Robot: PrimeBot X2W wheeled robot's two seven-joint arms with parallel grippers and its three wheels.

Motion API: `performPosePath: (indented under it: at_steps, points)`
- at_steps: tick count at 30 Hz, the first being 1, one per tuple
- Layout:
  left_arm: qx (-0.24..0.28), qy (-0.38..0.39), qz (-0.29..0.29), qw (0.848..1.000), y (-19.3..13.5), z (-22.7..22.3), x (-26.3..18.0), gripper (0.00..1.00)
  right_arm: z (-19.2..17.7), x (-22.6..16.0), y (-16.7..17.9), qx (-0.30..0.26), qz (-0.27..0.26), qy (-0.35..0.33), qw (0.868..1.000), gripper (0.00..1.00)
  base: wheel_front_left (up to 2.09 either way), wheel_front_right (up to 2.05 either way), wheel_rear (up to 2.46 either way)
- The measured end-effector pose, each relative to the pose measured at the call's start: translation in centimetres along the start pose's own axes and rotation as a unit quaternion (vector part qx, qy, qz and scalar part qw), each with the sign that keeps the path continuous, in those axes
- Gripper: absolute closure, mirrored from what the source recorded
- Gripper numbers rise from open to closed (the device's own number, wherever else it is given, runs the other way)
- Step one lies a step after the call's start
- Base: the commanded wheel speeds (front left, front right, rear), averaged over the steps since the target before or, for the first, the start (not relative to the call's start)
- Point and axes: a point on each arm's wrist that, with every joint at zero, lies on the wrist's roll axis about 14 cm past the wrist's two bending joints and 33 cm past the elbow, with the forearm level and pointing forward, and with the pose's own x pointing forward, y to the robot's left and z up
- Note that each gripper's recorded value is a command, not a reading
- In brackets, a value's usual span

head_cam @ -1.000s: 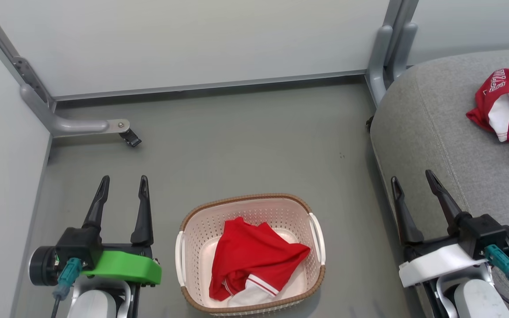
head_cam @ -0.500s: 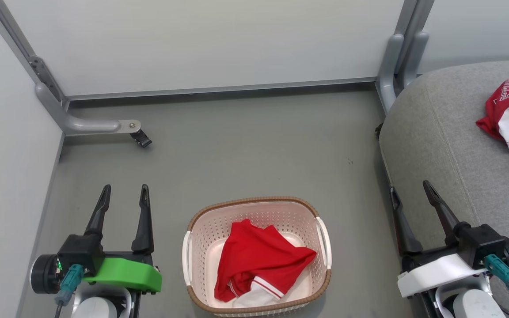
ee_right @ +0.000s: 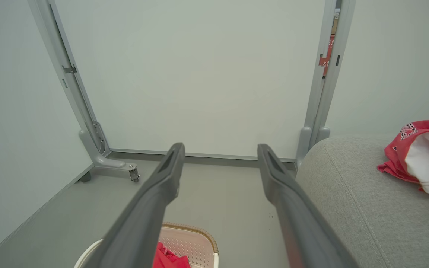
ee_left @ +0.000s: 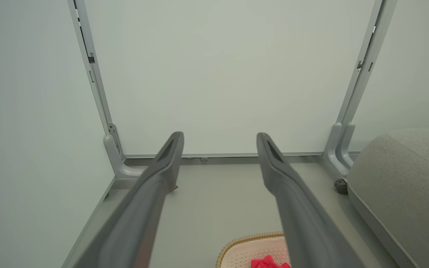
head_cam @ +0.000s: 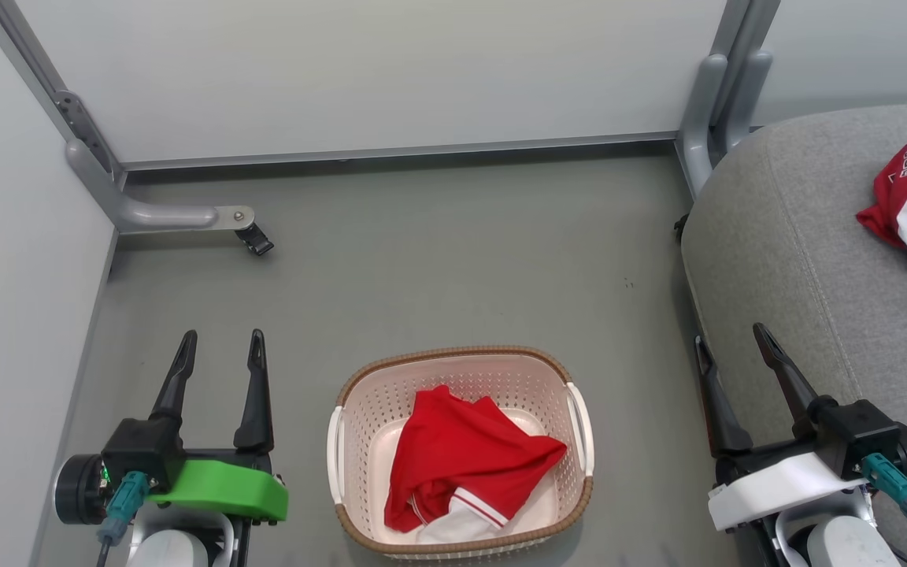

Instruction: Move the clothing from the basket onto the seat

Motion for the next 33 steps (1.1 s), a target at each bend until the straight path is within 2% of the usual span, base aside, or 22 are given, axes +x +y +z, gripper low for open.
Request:
performPosePath:
  at_steps: [10,22,27,33]
  points:
    - [0.005,0.009,-0.013,1.000,-0.6,-0.7,0.5,0.00,-0.3,0.4,0.0,0.001,0.001,0.002,1.000,0.00,0.00,0.00,0.00]
    - [0.035,0.035,-0.117,0.992,-5.8,-2.7,4.5,0.00,0.0,1.3,-1.2,-0.007,-0.010,-0.005,1.000,0.00,0.00,0.00,0.00]
    - [0.053,0.062,-0.165,0.983,-7.9,-4.9,6.5,0.00,-0.2,2.1,-2.1,-0.011,-0.018,-0.007,1.000,0.00,0.00,0.00,0.00]
    - [0.080,0.113,-0.231,0.963,-10.7,-9.2,8.1,0.00,-0.8,3.0,-3.5,-0.014,-0.032,-0.005,0.999,0.00,0.00,0.00,0.00]
